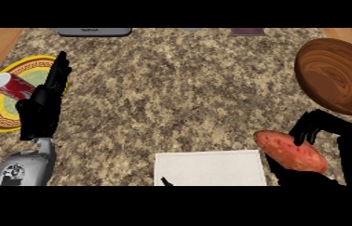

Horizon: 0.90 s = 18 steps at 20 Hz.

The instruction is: Pick the sweet potato from the placemat and place it in the bowl

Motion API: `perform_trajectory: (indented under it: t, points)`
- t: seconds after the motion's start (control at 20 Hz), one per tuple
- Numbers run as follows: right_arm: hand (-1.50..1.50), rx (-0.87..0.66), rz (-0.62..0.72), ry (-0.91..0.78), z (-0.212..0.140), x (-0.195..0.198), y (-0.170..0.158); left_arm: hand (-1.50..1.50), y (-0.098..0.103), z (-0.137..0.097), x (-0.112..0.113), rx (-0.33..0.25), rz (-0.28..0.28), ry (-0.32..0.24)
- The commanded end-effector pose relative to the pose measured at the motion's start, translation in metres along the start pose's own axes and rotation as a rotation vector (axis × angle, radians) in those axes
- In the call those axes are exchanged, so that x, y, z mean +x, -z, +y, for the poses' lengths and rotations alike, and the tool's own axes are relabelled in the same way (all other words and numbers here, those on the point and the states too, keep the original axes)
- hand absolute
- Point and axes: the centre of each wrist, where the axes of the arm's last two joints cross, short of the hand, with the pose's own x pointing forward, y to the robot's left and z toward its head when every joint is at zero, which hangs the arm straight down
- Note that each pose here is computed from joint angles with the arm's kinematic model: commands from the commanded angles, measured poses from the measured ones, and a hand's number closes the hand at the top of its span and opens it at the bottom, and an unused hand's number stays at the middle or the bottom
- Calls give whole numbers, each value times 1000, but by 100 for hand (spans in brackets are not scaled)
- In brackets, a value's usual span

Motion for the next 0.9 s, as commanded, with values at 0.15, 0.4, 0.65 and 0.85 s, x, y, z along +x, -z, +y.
perform_trajectory:
  t: [0.15, 0.4, 0.65, 0.85]
  points:
    - [150, -176, 4, 79, -56, -64, 60, 0, 11, -2, 0, 7, -20, -3]
    - [150, -245, 30, 22, -77, -101, 111, 0, -9, -10, 7, -31, -20, -3]
    - [150, -249, 33, -174, -78, -153, 121, 0, 3, 0, 15, -3, -42, 11]
    - [150, -315, 50, -314, -89, -171, 143, 0, 4, -17, 14, -33, -41, -17]
